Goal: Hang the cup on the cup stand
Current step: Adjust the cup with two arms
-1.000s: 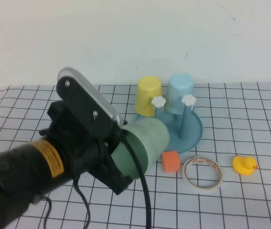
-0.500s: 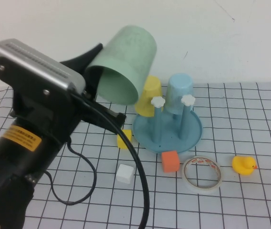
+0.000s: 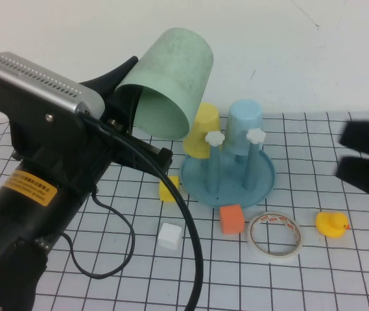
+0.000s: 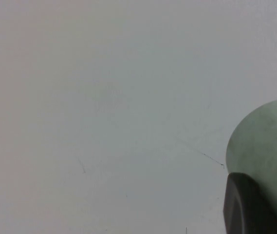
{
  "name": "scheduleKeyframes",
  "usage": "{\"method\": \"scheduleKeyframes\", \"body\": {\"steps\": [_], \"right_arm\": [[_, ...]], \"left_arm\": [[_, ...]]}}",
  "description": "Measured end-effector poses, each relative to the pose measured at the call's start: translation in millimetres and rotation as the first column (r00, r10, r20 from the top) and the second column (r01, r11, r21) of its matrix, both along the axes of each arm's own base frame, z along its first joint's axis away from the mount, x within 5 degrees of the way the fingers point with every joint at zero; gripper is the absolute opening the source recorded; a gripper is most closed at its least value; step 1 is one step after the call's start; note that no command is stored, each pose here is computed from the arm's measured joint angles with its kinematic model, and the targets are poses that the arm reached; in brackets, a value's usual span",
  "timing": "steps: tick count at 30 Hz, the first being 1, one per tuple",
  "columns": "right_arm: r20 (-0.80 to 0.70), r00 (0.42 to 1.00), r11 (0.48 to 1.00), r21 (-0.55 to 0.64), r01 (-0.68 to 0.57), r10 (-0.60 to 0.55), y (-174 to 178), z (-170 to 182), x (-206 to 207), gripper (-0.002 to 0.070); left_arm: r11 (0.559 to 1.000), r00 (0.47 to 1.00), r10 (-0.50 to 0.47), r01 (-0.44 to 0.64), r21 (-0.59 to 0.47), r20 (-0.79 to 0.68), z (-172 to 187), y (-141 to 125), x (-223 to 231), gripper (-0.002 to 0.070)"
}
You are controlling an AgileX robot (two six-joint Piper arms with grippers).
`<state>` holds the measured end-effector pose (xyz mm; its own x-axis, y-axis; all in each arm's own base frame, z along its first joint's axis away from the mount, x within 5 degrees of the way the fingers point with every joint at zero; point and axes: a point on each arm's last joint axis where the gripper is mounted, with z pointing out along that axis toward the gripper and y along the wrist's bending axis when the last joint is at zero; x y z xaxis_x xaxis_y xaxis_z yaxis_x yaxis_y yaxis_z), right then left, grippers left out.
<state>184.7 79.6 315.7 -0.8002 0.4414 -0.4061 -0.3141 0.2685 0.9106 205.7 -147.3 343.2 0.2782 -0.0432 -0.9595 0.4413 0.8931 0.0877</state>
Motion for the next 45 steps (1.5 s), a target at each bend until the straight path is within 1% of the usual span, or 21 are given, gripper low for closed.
{"method": "scheduleKeyframes", "body": {"steps": [6,12,17,23,30,45], "right_arm": [[-0.001,0.991,0.991,0.012,-0.136,0.136,38,25,43,0.0666],[0.033,0.984,0.984,0.010,-0.176,0.176,71,46,75,0.0666],[0.056,0.973,0.974,0.014,-0.225,0.224,94,54,91,0.0666],[0.045,0.968,0.969,0.016,-0.246,0.245,108,52,101,0.0666],[0.012,0.972,0.972,0.012,-0.233,0.233,117,46,104,0.0666],[0.005,0.976,0.975,0.018,-0.219,0.219,124,47,109,0.0668]], "left_arm": [[1.000,1.000,-0.005,0.005,0.004,-0.003,0,-1,0,0.0006],[1.000,1.000,-0.008,0.008,0.006,-0.003,-1,-1,0,0.0006],[1.000,1.000,-0.008,0.008,0.005,-0.004,-1,-1,0,0.0006],[1.000,1.000,-0.009,0.009,0.007,-0.003,0,-1,0,0.0006],[1.000,1.000,-0.011,0.011,0.010,0.000,0,-1,0,0.0006],[1.000,1.000,-0.014,0.014,0.010,-0.004,-1,-1,-1,0.0005]]}}
